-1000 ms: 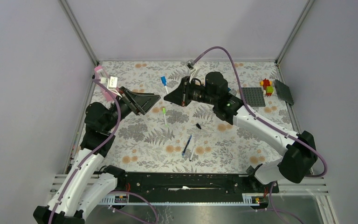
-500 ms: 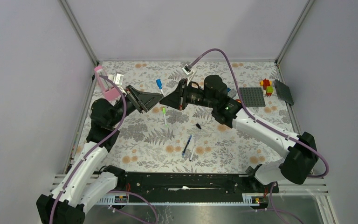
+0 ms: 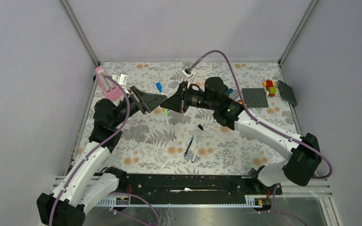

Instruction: Insert the pens into the pen caps

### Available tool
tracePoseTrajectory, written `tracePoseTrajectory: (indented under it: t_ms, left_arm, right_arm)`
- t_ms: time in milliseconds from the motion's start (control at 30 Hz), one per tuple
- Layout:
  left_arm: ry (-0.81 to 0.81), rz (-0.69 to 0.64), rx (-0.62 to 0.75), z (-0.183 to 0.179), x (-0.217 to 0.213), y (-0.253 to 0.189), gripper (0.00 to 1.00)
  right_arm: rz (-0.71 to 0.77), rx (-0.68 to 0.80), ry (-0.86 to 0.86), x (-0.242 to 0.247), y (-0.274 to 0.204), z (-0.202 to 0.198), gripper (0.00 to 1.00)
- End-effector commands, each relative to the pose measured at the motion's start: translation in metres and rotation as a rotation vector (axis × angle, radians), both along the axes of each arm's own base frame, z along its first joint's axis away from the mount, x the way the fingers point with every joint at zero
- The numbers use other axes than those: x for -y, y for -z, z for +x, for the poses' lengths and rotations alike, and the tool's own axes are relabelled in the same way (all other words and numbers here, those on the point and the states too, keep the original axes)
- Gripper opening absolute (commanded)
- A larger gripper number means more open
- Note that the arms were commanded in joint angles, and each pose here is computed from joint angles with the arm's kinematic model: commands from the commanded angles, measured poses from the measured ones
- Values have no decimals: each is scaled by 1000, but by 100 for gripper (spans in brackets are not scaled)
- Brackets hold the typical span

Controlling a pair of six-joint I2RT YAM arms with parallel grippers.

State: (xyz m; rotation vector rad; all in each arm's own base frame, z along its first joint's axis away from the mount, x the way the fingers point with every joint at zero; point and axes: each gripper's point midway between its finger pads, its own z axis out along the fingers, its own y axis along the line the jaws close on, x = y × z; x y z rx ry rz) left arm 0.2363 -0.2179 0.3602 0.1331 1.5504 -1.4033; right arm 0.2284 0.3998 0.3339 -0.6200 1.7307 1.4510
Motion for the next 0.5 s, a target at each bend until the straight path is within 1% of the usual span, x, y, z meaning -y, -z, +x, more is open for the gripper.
tracePoseTrajectory:
  t_ms: [0,167,300,333,433,467]
  left_arm:
    - [21,-25,84,-5,3,-21,24]
    - [22,-26,77,-4,6,-19,0]
    - [16,-29,75,-4,6,-17,0]
    - [13,-27,69,-3,6,-16,0]
    - [3,-7,48,1,6,-13,0]
    - [-2,3,39,2,6,-11,0]
  right_arm:
    - [49,69,-27,0,-23,-11,0]
    - [49,78,-34,1,-22,-14,0]
    - [25,95,6,7,-15,-12,1]
    - [14,98,30,11,-13,-9,12]
    - [-12,125,90,22,-7,-6,50]
    - [-27,130,112,27,-2,-4,58]
